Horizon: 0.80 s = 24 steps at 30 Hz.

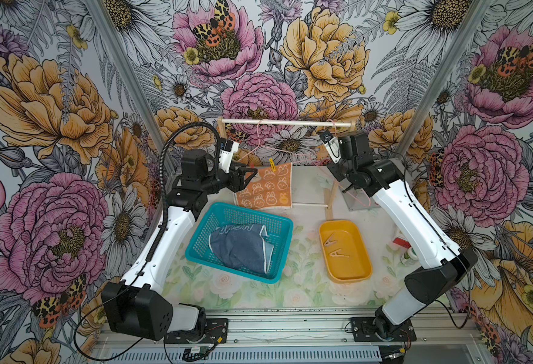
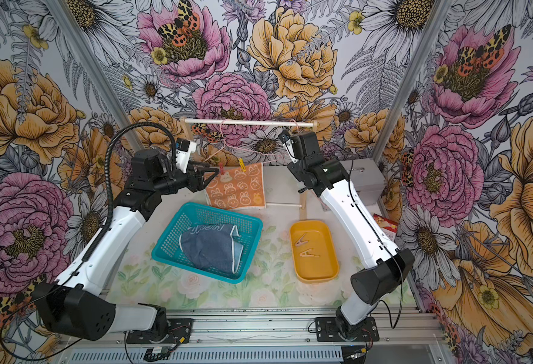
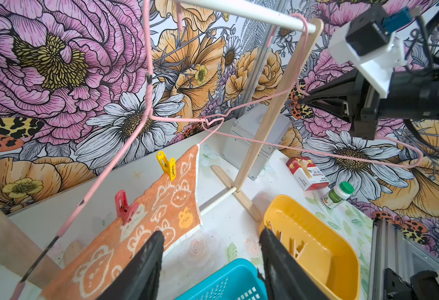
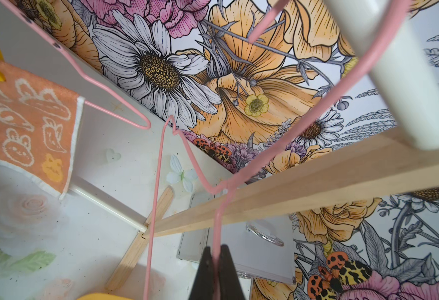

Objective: Remove the clothespins securing towels to the hanger
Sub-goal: Place the hanger at the clothesline.

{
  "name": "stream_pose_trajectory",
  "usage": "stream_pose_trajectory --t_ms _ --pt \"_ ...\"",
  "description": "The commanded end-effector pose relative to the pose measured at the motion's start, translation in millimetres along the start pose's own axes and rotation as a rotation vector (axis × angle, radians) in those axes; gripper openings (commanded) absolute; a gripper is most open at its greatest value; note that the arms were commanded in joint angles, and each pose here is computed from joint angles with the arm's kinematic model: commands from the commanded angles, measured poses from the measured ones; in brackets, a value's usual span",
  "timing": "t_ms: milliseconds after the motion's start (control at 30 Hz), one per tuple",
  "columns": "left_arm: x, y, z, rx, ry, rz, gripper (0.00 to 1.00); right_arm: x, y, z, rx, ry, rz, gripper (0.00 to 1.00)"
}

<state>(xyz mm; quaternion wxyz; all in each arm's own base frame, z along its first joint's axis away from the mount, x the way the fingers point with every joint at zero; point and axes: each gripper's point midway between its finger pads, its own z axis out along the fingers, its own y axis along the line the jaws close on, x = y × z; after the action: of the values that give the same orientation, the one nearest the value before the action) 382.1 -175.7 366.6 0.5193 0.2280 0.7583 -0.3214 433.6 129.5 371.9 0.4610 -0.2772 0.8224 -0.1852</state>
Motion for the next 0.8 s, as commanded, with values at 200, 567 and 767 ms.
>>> stream_pose_trajectory --t_ms 200,567,767 --pt "-14 12 -16 -0.086 -0.056 0.011 0.62 -13 -18 -39 -0.007 -0.124 0.083 0.37" --pt "-14 63 -27 -0.316 -0.061 0.010 0.63 -16 -21 -75 -0.038 -0.214 0.137 0.39" --pt "-7 40 0 -0.121 -0.014 0.118 0.70 -17 -15 -93 -0.079 -0.279 0.171 0.39"
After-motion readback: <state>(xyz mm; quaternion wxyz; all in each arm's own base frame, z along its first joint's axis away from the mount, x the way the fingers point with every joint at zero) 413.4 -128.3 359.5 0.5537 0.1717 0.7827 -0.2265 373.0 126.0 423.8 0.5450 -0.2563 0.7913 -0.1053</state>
